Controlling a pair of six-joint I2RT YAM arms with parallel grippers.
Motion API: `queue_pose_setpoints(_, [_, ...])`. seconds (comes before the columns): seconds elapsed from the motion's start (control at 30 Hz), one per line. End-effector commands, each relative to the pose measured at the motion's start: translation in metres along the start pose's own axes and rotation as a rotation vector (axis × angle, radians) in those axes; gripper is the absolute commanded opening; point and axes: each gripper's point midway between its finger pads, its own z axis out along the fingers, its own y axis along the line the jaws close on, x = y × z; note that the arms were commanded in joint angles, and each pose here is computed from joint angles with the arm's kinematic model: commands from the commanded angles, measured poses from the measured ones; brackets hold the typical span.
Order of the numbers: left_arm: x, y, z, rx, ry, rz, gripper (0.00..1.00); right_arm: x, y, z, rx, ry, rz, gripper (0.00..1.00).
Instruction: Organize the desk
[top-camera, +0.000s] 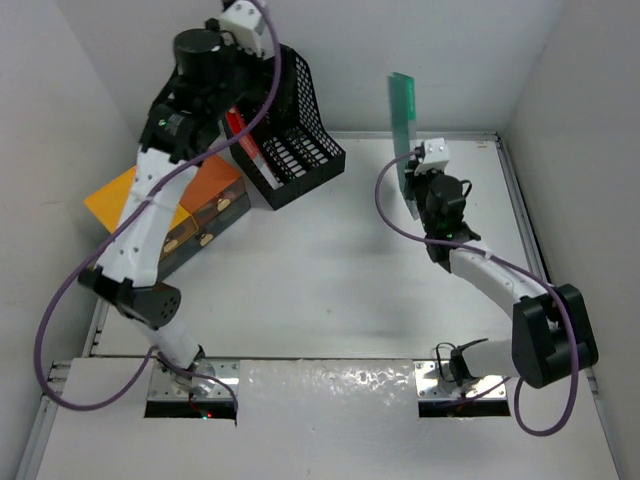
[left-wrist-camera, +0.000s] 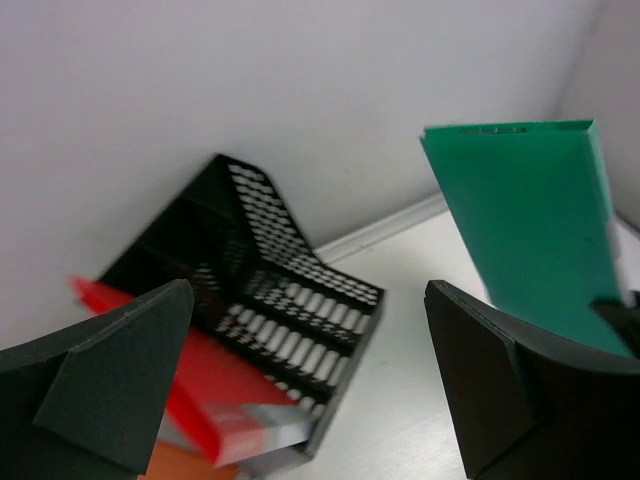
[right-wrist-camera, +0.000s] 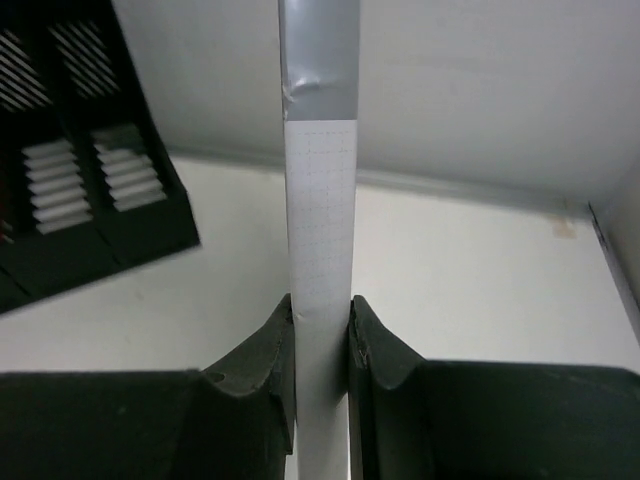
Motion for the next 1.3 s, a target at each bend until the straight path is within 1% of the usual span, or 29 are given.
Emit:
queue_pose_setpoints(0.0, [-0.017, 0.048, -0.038, -0.147, -0.033, 0.056, 1.00, -0.091, 0.020, 0.002, -0.139, -0.187, -0.013, 0.00])
queue_pose_setpoints(0.03, [-0.022, 0.065, -0.054, -0.187, -0.043, 0.066, 1.00, -0.115, 0.028, 0.001, -0.190, -0.232, -0.010, 0.00])
queue_pose_setpoints(0.07, [-0.012, 0.074, -0.057, -0.203, -0.021, 0.063, 1.00, -0.124, 0.031, 0.001, -0.213, -0.247, -0.008, 0.00])
queue_pose_setpoints(0.1, [-0.018, 0.084, -0.072, -0.228, -0.036, 0.063, 1.00, -0.147, 0.034, 0.001, -0.229, -0.290, -0.004, 0.00])
queue_pose_setpoints(0.13, [-0.014, 0.105, -0.081, -0.269, -0.030, 0.056, 1.00, -0.153, 0.042, 0.002, -0.276, -0.301, 0.007, 0.00])
queue_pose_setpoints(0.17, [-0.006, 0.112, -0.084, -0.269, -0.013, 0.049, 1.00, -0.164, 0.046, 0.002, -0.298, -0.322, 0.018, 0.00])
queue_pose_setpoints(0.2, [-0.006, 0.133, -0.099, -0.321, -0.015, 0.047, 1.00, -0.183, 0.049, 0.002, -0.319, -0.360, 0.030, 0.00])
queue_pose_setpoints(0.27, [0.006, 0.149, -0.107, -0.347, 0.006, 0.037, 1.00, -0.196, 0.060, 0.006, -0.374, -0.388, 0.067, 0.00])
queue_pose_setpoints(0.3, [0.016, 0.169, -0.118, -0.384, 0.014, 0.017, 1.00, -0.210, 0.062, 0.007, -0.385, -0.414, 0.100, 0.00])
queue_pose_setpoints(0.37, [0.027, 0.181, -0.126, -0.397, 0.020, -0.003, 1.00, -0.213, 0.066, 0.017, -0.390, -0.422, 0.134, 0.00])
queue_pose_setpoints(0.4, [0.031, 0.187, -0.132, -0.407, 0.022, -0.009, 1.00, -0.221, 0.066, 0.019, -0.389, -0.439, 0.149, 0.00])
queue_pose_setpoints(0.43, [0.042, 0.196, -0.135, -0.427, 0.044, -0.022, 1.00, -0.224, 0.068, 0.022, -0.396, -0.442, 0.170, 0.00])
queue_pose_setpoints(0.53, [0.052, 0.209, -0.145, -0.441, 0.058, -0.038, 1.00, -0.235, 0.076, 0.032, -0.424, -0.482, 0.236, 0.00])
queue_pose_setpoints(0.57, [0.054, 0.211, -0.146, -0.440, 0.060, -0.041, 1.00, -0.246, 0.076, 0.032, -0.433, -0.531, 0.260, 0.00])
queue_pose_setpoints(0.63, [0.059, 0.219, -0.153, -0.449, 0.073, -0.051, 1.00, -0.252, 0.088, 0.040, -0.492, -0.562, 0.326, 0.00])
queue_pose_setpoints(0.67, [0.061, 0.222, -0.155, -0.455, 0.078, -0.049, 1.00, -0.263, 0.090, 0.039, -0.512, -0.604, 0.345, 0.00])
queue_pose_setpoints(0.73, [0.068, 0.227, -0.162, -0.472, 0.105, -0.032, 1.00, -0.271, 0.100, 0.046, -0.554, -0.620, 0.369, 0.00])
queue_pose_setpoints(0.77, [0.070, 0.227, -0.164, -0.474, 0.114, -0.023, 1.00, -0.282, 0.102, 0.046, -0.565, -0.651, 0.373, 0.00])
queue_pose_setpoints(0.83, [0.078, 0.228, -0.165, -0.471, 0.138, -0.016, 1.00, -0.278, 0.112, 0.056, -0.582, -0.658, 0.378, 0.00])
queue_pose_setpoints(0.87, [0.078, 0.228, -0.167, -0.471, 0.138, -0.011, 1.00, -0.288, 0.116, 0.055, -0.594, -0.684, 0.382, 0.00])
queue_pose_setpoints(0.9, [0.082, 0.229, -0.167, -0.472, 0.143, -0.012, 1.00, -0.276, 0.123, 0.067, -0.606, -0.665, 0.392, 0.00])
queue_pose_setpoints(0.93, [0.084, 0.230, -0.166, -0.471, 0.145, -0.011, 1.00, -0.278, 0.128, 0.070, -0.617, -0.678, 0.398, 0.00])
queue_pose_setpoints(0.97, [0.088, 0.232, -0.164, -0.472, 0.153, -0.016, 1.00, -0.289, 0.131, 0.071, -0.628, -0.707, 0.400, 0.00])
queue_pose_setpoints(1.0, [0.090, 0.235, -0.163, -0.476, 0.155, -0.016, 1.00, -0.274, 0.139, 0.086, -0.636, -0.677, 0.403, 0.00])
queue_pose_setpoints(1.03, [0.091, 0.236, -0.162, -0.475, 0.159, -0.018, 1.00, -0.272, 0.144, 0.091, -0.641, -0.675, 0.405, 0.00])
queue_pose_setpoints(1.07, [0.096, 0.240, -0.161, -0.480, 0.170, -0.021, 1.00, -0.280, 0.146, 0.093, -0.646, -0.697, 0.408, 0.00])
queue_pose_setpoints(1.1, [0.098, 0.241, -0.159, -0.477, 0.174, -0.023, 1.00, -0.268, 0.152, 0.103, -0.654, -0.679, 0.414, 0.00])
queue_pose_setpoints(1.17, [0.103, 0.247, -0.157, -0.475, 0.185, -0.024, 1.00, -0.267, 0.157, 0.108, -0.656, -0.684, 0.422, 0.00])
queue_pose_setpoints(1.27, [0.106, 0.254, -0.154, -0.475, 0.184, -0.031, 1.00, -0.253, 0.164, 0.117, -0.612, -0.701, 0.384, 0.00])
